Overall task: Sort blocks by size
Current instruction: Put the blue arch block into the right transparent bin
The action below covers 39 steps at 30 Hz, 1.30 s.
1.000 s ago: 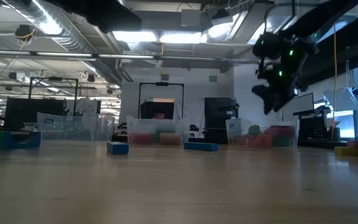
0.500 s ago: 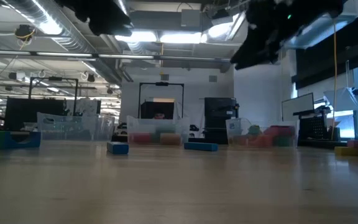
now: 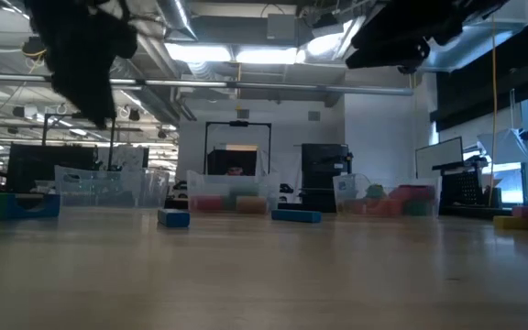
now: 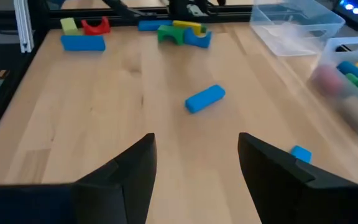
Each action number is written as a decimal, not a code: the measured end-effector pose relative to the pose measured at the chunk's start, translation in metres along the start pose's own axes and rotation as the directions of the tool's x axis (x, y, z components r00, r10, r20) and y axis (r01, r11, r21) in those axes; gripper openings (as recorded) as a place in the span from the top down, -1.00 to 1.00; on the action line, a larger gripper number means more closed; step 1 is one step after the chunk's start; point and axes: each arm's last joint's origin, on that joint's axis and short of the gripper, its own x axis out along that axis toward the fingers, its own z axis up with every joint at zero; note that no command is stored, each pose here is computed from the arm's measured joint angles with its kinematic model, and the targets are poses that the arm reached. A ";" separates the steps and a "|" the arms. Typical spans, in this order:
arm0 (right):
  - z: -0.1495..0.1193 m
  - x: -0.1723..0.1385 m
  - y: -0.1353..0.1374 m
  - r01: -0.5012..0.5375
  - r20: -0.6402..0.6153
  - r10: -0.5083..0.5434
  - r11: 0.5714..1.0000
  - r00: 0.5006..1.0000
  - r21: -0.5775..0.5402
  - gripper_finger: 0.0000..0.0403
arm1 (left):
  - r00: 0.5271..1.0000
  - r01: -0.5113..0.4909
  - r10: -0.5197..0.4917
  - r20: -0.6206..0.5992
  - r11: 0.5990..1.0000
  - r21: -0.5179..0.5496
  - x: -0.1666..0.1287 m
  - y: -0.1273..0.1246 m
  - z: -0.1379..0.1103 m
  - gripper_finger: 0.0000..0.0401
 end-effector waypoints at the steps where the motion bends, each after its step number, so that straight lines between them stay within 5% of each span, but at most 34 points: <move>1: -0.003 0.003 0.006 0.003 0.004 -0.003 1.000 1.000 -0.007 -0.10 | 1.000 -0.016 0.016 -0.017 1.000 -0.010 0.003 0.000 -0.002 -0.26; 9: -0.027 0.032 0.028 0.051 0.016 -0.051 0.998 0.999 -0.031 -0.10 | 0.972 -0.179 0.169 -0.166 0.982 -0.053 0.024 0.001 -0.011 -0.26; 23: -0.031 0.048 0.030 0.051 0.044 -0.048 0.996 0.998 -0.073 -0.10 | 0.829 -0.429 0.416 -0.374 0.902 0.052 0.074 -0.003 -0.020 -0.26; 30: -0.031 0.048 0.030 0.051 0.043 -0.048 0.996 0.998 -0.072 -0.10 | 0.774 -0.463 0.430 -0.465 0.885 0.049 0.094 0.013 -0.037 -0.26; 39: -0.031 0.048 0.030 0.032 0.041 -0.030 0.997 0.999 -0.070 -0.10 | 0.803 -0.392 0.358 -0.476 0.919 0.030 0.109 0.025 -0.041 -0.26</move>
